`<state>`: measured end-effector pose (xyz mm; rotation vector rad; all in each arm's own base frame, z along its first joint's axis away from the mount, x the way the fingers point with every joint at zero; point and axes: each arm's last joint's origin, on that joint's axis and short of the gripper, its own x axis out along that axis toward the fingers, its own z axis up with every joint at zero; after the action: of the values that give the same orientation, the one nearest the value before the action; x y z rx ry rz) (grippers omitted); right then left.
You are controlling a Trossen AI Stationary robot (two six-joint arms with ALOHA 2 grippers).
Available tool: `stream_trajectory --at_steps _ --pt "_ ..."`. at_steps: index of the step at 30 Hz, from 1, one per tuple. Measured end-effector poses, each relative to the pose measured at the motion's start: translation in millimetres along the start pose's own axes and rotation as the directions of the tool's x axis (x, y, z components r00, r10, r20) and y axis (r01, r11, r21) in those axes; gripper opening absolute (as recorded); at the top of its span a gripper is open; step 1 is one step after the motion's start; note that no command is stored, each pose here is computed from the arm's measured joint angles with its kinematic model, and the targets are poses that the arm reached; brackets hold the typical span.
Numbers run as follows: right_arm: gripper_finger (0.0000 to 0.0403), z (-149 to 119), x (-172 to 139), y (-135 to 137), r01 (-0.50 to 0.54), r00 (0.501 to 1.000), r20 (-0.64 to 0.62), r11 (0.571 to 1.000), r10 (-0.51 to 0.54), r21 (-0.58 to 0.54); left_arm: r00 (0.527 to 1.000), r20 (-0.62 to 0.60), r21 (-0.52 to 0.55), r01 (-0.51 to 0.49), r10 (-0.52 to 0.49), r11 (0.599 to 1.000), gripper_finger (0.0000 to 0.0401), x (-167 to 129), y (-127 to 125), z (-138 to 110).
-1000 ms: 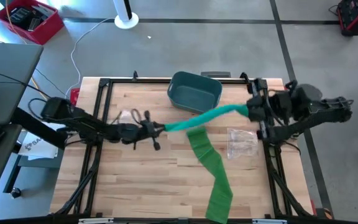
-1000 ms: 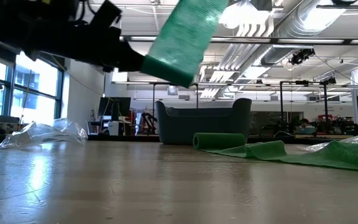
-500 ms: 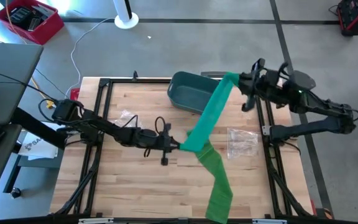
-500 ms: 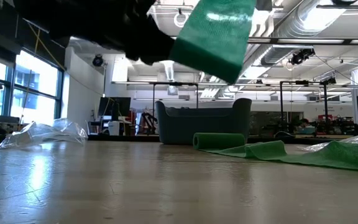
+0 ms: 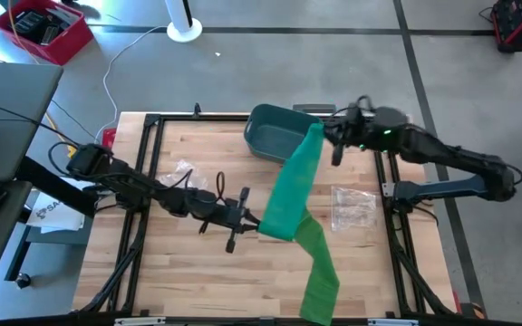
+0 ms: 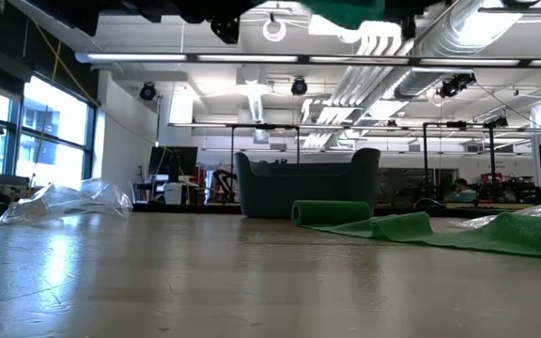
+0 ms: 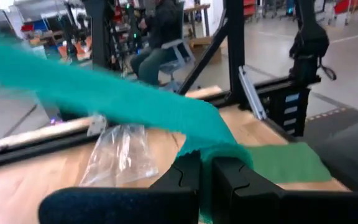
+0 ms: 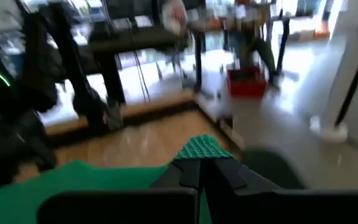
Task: Roll bandage
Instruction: Roll the light green bandage
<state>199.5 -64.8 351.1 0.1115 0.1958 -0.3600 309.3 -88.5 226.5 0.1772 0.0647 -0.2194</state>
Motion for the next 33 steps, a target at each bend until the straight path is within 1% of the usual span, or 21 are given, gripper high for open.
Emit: stream_trajectory --at_steps 2,5,8,10,12,15,19,23,24,27,28,30,33 --pt "0.0 -23 14 -1 0.0 0.999 -0.047 0.999 0.002 0.048 1.0 0.006 -0.002 -0.004 0.004 1.0 0.0001 -1 0 2" --pt "0.0 -61 32 2 -0.043 0.994 -0.097 0.993 0.054 0.114 1.0 0.009 -0.002 -0.005 0.005 1.0 0.0001 -1 1 3" --pt "0.0 -103 45 4 -0.062 0.984 -0.151 0.976 0.095 0.209 1.0 0.013 -0.006 -0.006 0.006 1.0 0.0001 -2 1 3" --pt "0.0006 -127 50 5 -0.083 0.976 -0.173 0.96 0.132 0.266 1.0 0.017 -0.013 -0.006 0.006 1.0 0.0001 -2 0 4" --pt "0.0021 -145 52 5 -0.089 0.969 -0.194 0.948 0.153 0.306 1.0 0.024 -0.016 -0.004 0.005 1.0 0.0001 -2 0 4" --pt "0.0059 -162 54 3 -0.065 0.962 -0.23 0.942 0.147 0.33 0.999 0.045 -0.02 -0.007 0.008 1.0 0.0001 -2 0 6" --pt "0.0122 -167 56 -1 -0.04 0.957 -0.26 0.944 0.131 0.328 0.998 0.06 -0.027 -0.011 0.013 1.0 0.0001 -2 0 8" --pt "0.0166 -163 54 -3 -0.055 0.963 -0.244 0.97 0.113 0.236 0.992 0.121 -0.022 -0.018 0.021 1.0 0.0001 -3 -4 15" --pt "0.017 -160 53 -5 -0.024 0.967 -0.242 0.978 0.075 0.206 0.99 0.143 -0.012 -0.017 0.018 1.0 0.0001 -4 -6 17" --pt "0.0172 -151 46 -10 0.135 0.963 -0.246 0.987 -0.109 0.09 0.977 0.211 0.028 -0.029 0.023 0.999 0.0001 -7 -14 27" --pt "0.017 -146 44 -11 0.152 0.961 -0.242 0.987 -0.134 0.06 0.971 0.237 0.042 -0.041 0.03 0.998 0.0001 -9 -17 31" --pt "0.0169 -133 38 -10 0.143 0.966 -0.22 0.99 -0.137 0.013 0.962 0.27 0.068 -0.068 0.047 0.995 0.0001 -13 -21 38" --pt "0.0168 -117 29 -6 0.091 0.972 -0.211 0.993 -0.104 -0.072 0.953 0.293 0.091 -0.108 0.077 0.99 0.0001 -21 -25 48"
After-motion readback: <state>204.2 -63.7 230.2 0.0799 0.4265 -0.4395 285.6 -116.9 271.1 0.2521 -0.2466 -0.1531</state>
